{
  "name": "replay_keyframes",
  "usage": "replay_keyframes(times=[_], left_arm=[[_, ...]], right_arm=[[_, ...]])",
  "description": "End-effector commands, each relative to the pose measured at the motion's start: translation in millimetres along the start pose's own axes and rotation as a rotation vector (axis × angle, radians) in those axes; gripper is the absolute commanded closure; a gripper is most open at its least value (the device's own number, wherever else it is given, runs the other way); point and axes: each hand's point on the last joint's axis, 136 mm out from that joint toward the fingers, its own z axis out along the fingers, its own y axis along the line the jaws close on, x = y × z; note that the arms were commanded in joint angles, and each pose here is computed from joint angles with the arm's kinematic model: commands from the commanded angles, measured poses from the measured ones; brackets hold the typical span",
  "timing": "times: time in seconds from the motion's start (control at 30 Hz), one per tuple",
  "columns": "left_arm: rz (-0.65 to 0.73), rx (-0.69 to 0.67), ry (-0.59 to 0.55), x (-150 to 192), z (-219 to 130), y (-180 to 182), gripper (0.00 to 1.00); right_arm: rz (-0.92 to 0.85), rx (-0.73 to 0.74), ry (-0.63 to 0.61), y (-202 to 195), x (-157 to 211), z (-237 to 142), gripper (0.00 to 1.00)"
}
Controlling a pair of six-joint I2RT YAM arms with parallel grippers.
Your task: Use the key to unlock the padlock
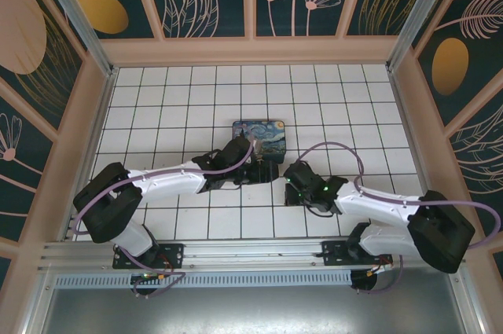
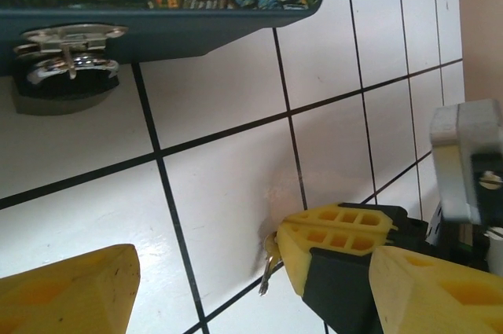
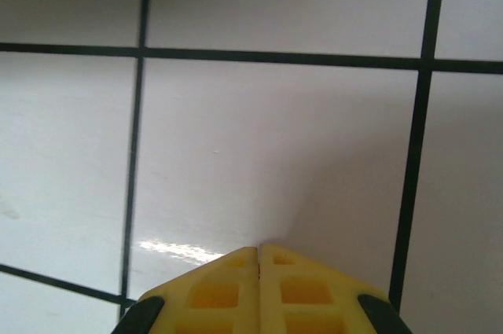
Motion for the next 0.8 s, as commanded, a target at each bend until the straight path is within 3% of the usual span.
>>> replay_keyframes(times=[0.0,0.37,0.67,0.77], left_arm=[[0.015,0.027,0.027,5,4,-7,0.24],[-0.051,0.202,0.067,23,8,-15,0.38],[-0.365,0.388,0.025,7,0,-27,0.35],[-0.51,0.395,0.03,6,1,-22,0.33]], right_arm=[[0.007,-0.016,-0.033,-3,-5,-5,1.0],[0.062,-0.114,-0.072,8,-23,-25,1.0],[0.098,-0.198,-0.113,20,-44,-48,1.0],[0.107,-0.223,-0.124,25,-48,-52,1.0]])
